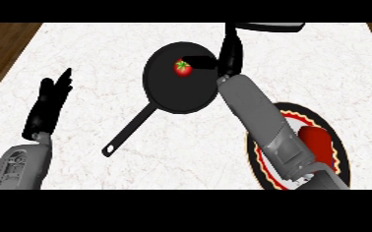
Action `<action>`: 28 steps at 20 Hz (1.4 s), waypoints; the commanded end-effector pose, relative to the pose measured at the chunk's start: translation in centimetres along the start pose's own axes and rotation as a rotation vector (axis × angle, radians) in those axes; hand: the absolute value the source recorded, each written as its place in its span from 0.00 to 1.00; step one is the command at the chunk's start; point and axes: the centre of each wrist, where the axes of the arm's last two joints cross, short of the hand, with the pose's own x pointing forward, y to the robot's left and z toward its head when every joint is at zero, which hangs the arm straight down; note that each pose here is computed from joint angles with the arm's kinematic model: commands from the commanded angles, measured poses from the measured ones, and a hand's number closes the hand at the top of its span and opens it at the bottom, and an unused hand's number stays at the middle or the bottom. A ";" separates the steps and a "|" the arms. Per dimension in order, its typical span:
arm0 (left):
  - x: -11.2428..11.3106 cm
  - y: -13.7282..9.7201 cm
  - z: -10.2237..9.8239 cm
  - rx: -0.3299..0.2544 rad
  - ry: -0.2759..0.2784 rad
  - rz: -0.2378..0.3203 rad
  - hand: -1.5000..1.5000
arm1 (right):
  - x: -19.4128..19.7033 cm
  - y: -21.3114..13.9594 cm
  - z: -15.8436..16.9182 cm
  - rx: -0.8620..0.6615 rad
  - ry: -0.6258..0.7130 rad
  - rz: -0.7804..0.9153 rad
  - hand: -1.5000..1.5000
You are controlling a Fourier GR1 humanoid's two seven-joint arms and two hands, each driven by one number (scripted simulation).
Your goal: Pick the tomato from the plate and place it in the pan
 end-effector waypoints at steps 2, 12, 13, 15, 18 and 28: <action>-1.9 2.5 0.7 0.064 0.046 0.024 0.50 | -1.6 -0.7 -0.3 -0.036 0.023 -0.039 0.00; -5.0 3.2 3.0 0.093 0.084 0.024 0.50 | -7.3 -11.8 -0.8 0.036 0.001 -0.093 0.00; -3.2 3.0 1.9 0.099 0.088 0.030 0.50 | -7.5 -13.3 -1.3 0.033 0.000 -0.083 0.00; -3.6 2.6 3.7 0.102 0.075 0.014 0.50 | -6.7 -14.5 0.1 0.038 -0.007 -0.095 0.00; -4.2 2.9 2.3 0.091 0.090 0.019 0.50 | -7.8 -16.9 2.1 0.034 0.014 -0.094 0.00; -2.1 2.5 2.7 0.087 0.073 0.023 0.50 | -8.2 -28.4 3.5 0.078 -0.035 -0.046 0.00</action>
